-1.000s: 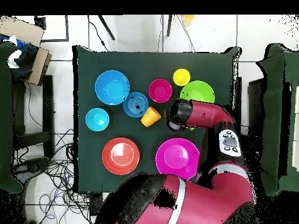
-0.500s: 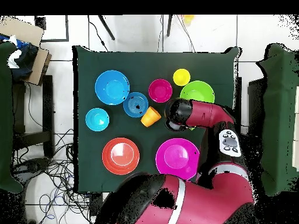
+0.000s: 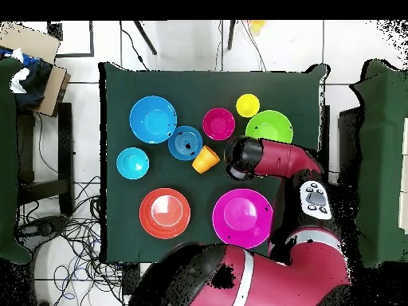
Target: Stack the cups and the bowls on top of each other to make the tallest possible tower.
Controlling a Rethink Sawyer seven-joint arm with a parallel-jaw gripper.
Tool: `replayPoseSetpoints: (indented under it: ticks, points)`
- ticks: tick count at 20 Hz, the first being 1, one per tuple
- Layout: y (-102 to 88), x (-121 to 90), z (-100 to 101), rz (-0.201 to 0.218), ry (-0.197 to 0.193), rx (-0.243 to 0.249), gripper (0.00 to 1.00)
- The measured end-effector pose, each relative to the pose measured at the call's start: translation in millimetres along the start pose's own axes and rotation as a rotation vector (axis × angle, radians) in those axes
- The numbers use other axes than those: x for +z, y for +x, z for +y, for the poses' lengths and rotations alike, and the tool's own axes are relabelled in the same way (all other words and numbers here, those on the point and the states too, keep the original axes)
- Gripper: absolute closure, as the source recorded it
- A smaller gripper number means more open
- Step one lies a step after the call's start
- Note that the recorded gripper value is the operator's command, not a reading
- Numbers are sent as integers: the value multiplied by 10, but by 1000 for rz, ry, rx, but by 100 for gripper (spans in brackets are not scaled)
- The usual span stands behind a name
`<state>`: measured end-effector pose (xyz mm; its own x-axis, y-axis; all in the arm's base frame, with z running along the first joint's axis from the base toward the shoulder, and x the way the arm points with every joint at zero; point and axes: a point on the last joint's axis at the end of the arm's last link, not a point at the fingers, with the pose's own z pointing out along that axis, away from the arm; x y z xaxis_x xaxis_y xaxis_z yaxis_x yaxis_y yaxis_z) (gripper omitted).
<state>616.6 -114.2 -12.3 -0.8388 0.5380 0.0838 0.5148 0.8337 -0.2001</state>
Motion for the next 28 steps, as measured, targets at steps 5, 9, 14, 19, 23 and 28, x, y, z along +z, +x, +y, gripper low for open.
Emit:
replayPoseSetpoints:
  ticks: [5,9,14,19,23,28]
  points:
    - [-28,-53,-67,-29,-10,11,0]
    - [-48,-115,-153,-37,-15,25,0]
    - [-67,-194,-370,-35,-18,57,0]
    - [-99,-237,-508,-36,-18,79,0]
    - [-97,-243,-497,-38,-18,77,0]
    - [-69,-234,-369,-38,-19,61,0]
